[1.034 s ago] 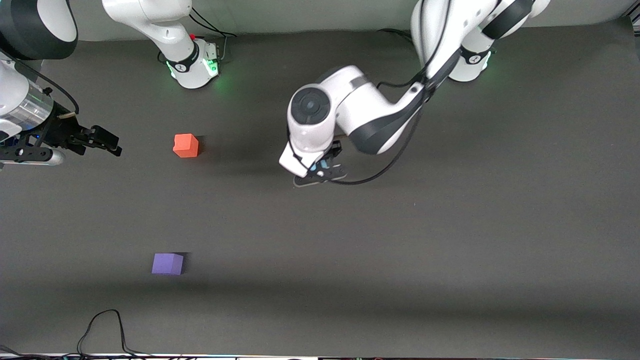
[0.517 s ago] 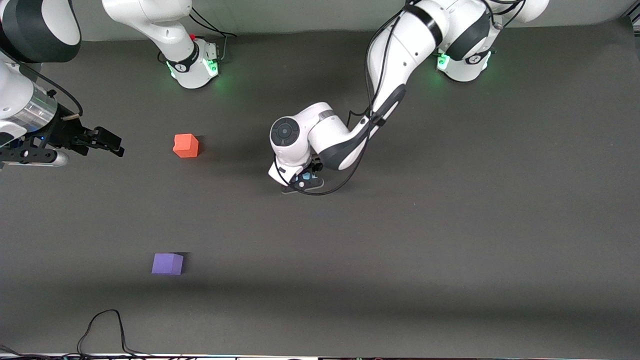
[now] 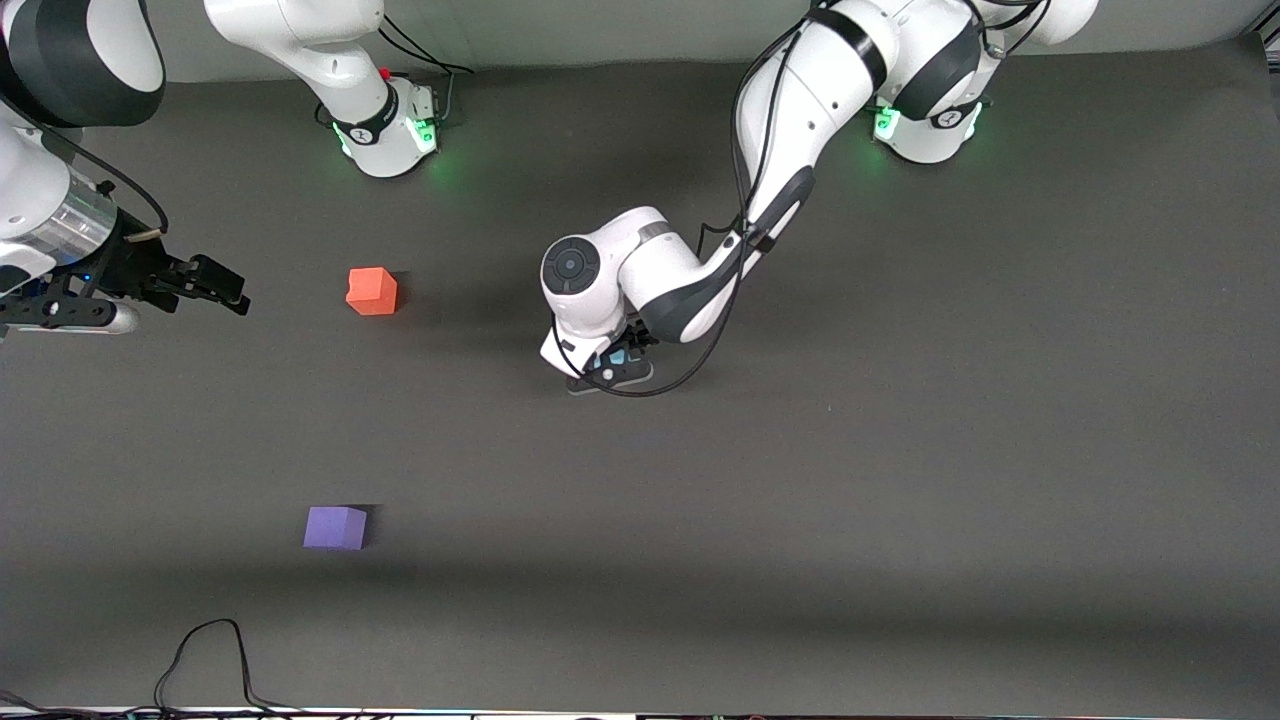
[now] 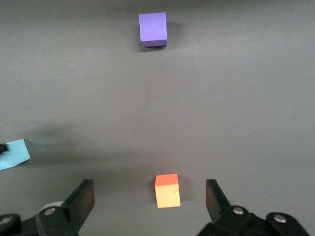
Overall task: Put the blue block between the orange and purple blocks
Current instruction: 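Set down the blue block, open the left gripper while the right gripper reaches, then lower the right gripper onto the blue block while the left gripper withdraws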
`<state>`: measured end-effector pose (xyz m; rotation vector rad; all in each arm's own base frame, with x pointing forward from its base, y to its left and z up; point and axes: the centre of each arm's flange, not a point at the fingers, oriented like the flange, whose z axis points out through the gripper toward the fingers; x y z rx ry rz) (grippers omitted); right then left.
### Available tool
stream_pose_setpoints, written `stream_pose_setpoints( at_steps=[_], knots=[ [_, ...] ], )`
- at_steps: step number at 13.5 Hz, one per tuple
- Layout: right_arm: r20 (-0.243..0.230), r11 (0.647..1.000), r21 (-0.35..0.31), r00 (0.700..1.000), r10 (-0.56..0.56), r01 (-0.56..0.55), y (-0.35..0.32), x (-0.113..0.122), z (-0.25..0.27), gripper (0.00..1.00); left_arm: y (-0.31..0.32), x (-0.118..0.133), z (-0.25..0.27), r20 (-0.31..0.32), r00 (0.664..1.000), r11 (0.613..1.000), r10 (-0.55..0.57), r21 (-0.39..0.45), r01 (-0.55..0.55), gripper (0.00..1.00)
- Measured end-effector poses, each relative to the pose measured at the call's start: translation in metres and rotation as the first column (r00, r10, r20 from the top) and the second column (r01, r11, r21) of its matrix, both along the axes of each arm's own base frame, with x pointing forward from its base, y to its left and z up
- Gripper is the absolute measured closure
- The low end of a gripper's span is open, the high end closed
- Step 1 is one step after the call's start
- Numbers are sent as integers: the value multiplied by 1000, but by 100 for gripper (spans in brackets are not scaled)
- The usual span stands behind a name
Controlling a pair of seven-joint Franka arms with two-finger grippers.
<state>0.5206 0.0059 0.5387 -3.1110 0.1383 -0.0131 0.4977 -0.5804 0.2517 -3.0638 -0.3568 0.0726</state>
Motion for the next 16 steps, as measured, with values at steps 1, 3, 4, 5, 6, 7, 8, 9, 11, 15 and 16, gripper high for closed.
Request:
stream_pose_setpoints(
  at_steps=[1, 3, 4, 5, 6, 7, 8, 9, 11, 15, 16],
  knots=[
    [2, 1000, -1, 1000, 9, -9, 5, 0, 1, 0, 20, 21, 38, 11, 1000, 1000, 25, 1, -25, 0],
    [9, 999, -5, 999, 50, -50, 30, -1, 3, 0, 86, 63, 134, 28, 999, 999, 33, -25, -32, 0],
    [15, 997, -9, 997, 73, -73, 48, -2, 5, 0, 127, 78, 176, 34, 999, 999, 33, -44, -32, 0],
    [20, 995, -13, 994, 103, -103, 70, -4, 8, 0, 173, 88, 211, 42, 999, 998, 30, -49, -28, 0],
    [25, 990, -18, 990, 141, -140, 95, -6, 9, 0, 218, 91, 237, 41, 999, 999, 23, -34, -22, 0],
    [28, 983, -22, 982, 185, -184, 122, -8, 9, 0, 261, 90, 255, 28, 1000, 1000, 11, -12, -10, 0],
    [32, 972, -23, 972, 233, -232, 152, -8, 8, 0, 301, 87, 269, 10, 1000, 1000, -9, 8, 8, 0],
    [33, 961, -18, 961, 276, -275, 182, -5, 4, 0, 334, 82, 279, -7, 1000, 999, -29, 22, 29, 0],
    [19, 949, 13, 949, 316, -316, 236, 6, -11, 0, 389, 69, 293, -33, 998, 998, -49, 45, 51, 0],
    [14, 949, 93, 953, 303, -303, 327, 29, -64, 0, 500, 40, 318, -57, 995, 996, -80, 30, 82, 0],
    [16, 950, 82, 954, 301, -301, 345, 30, -83, 0, 520, 34, 324, -57, 994, 996, -88, 23, 89, 0]
  ],
)
